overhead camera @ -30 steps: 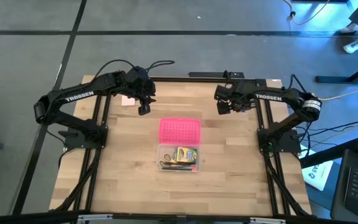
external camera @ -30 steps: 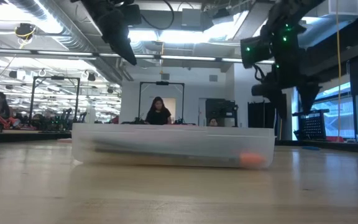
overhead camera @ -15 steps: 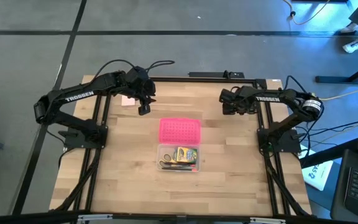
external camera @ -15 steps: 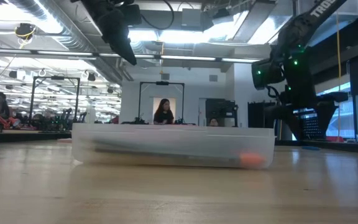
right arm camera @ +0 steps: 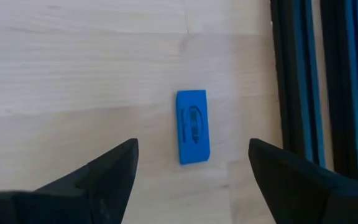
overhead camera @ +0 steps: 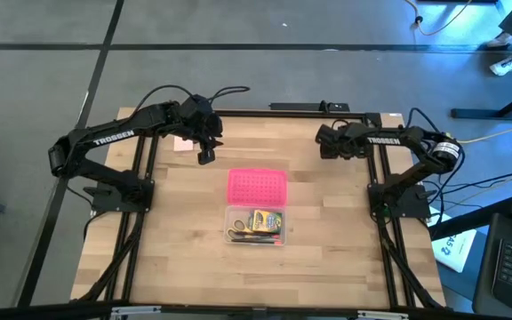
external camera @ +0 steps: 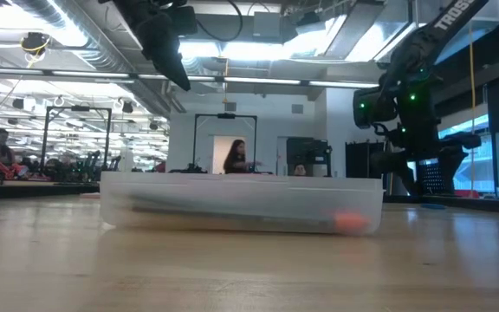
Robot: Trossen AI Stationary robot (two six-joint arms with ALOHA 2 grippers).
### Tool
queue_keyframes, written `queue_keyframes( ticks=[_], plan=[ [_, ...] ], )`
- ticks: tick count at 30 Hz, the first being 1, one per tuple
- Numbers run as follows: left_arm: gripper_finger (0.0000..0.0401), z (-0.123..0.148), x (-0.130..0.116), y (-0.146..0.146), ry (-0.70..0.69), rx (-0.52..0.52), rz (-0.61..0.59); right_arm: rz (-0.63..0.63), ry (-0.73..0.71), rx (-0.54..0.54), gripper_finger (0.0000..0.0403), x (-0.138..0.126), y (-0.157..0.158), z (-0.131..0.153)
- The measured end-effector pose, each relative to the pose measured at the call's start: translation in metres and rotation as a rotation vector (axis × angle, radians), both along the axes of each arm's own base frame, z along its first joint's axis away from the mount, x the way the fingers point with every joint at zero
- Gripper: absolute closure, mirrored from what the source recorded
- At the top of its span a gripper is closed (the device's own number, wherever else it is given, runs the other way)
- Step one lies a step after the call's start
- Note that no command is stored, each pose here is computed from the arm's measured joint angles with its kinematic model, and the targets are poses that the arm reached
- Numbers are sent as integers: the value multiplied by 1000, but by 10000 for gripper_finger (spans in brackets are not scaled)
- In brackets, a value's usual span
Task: Pack school essentials
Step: Put the blue eraser into the pink supply box
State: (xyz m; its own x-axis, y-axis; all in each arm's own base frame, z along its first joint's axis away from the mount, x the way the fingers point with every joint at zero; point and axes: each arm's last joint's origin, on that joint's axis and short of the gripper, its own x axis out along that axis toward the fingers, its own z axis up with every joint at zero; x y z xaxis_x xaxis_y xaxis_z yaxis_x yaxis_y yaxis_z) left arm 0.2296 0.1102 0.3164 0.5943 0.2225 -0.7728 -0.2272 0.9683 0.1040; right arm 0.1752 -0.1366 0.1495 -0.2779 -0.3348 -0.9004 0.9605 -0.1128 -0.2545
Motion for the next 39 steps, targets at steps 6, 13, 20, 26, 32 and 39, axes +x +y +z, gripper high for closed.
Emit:
queue_keyframes(
  ticks=[6, 13, 20, 26, 32, 39],
  plan=[
    [282, 0, 0, 0, 0, 0, 1, -9, 2, 28, 96, -5, -8, -1],
    [282, 0, 0, 0, 0, 0, 0, -18, -38, 55, 96, -3, -15, -9],
    [282, 0, 0, 0, 0, 0, 0, -39, -26, 74, 96, -6, -26, -18],
    [282, 0, 0, 0, 0, 0, 0, -13, -38, 122, 96, -10, -32, -19],
    [282, 0, 0, 0, 0, 0, 0, -5, -78, 169, 96, -14, -35, -19],
    [282, 0, 0, 0, 0, 0, 0, 35, -105, 221, 96, -18, -40, -19]
  ],
)
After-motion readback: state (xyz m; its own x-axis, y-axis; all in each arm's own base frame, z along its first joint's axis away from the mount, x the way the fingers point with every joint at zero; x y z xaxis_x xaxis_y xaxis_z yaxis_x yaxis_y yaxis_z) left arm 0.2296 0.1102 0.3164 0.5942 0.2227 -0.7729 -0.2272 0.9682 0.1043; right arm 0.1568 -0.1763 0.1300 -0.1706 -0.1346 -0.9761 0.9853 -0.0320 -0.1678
